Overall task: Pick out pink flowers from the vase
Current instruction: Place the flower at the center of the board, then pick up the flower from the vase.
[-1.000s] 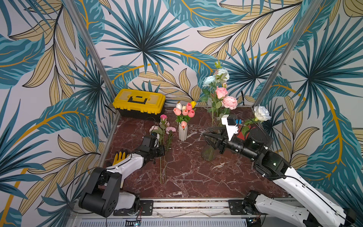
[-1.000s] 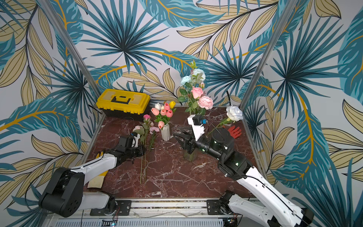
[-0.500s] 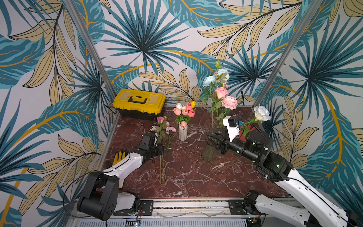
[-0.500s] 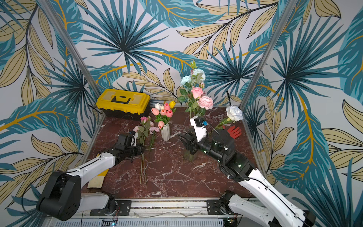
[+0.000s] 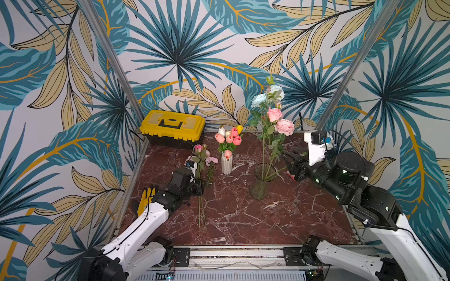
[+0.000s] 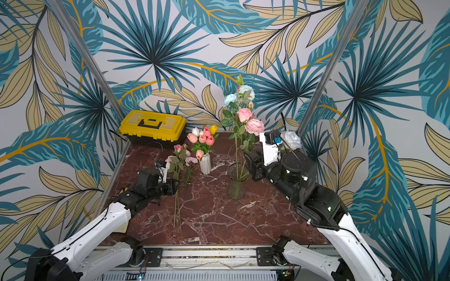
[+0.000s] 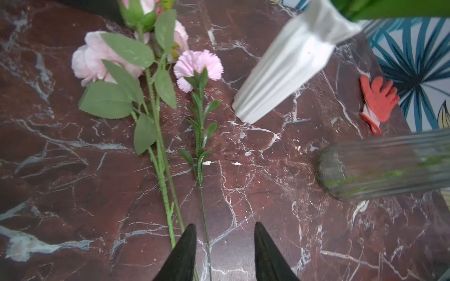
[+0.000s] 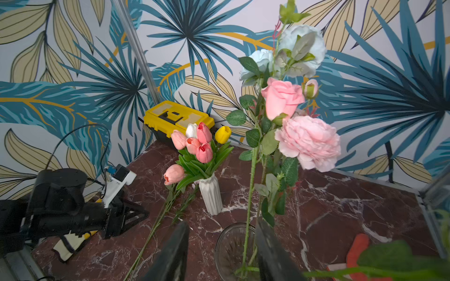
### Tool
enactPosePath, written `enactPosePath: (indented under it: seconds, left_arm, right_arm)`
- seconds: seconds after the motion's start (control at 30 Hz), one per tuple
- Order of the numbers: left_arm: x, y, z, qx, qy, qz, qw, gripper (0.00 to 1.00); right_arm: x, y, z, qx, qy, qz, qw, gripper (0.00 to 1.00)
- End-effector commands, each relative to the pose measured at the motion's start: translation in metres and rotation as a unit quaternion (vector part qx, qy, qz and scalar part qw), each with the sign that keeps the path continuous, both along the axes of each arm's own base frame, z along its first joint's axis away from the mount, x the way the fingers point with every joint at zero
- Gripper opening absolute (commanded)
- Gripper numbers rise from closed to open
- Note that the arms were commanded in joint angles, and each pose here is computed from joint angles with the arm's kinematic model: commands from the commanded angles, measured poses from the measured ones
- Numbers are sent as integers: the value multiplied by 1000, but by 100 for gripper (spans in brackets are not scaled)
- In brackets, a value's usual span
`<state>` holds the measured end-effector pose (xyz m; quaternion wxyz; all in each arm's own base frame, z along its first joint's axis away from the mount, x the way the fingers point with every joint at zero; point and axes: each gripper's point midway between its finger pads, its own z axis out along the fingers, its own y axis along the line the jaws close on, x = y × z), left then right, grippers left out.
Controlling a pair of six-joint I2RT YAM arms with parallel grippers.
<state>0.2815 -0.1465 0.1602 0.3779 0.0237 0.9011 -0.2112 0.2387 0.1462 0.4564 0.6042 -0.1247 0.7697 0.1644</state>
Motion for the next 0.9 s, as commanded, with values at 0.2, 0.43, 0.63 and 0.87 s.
enactPosePath:
  seconds: [0.2,0.43,0.63,0.87]
  left_arm:
    - [-29,-23,61,31,-91,-77,992,44]
    - [-42,-26,83,21,-117,-104,988,47]
    - [-46,-27,76,20,-113,-114,987,50]
    - [-47,-24,85,16,-130,-110,985,52]
  right_arm:
    - [22,-2,-72,1,136,-91,987,34]
    - [25,-22,-58,25,134,-155,979,35]
    - [26,-6,-50,38,162,-126,978,35]
    - [46,15,-77,20,218,-144,965,35]
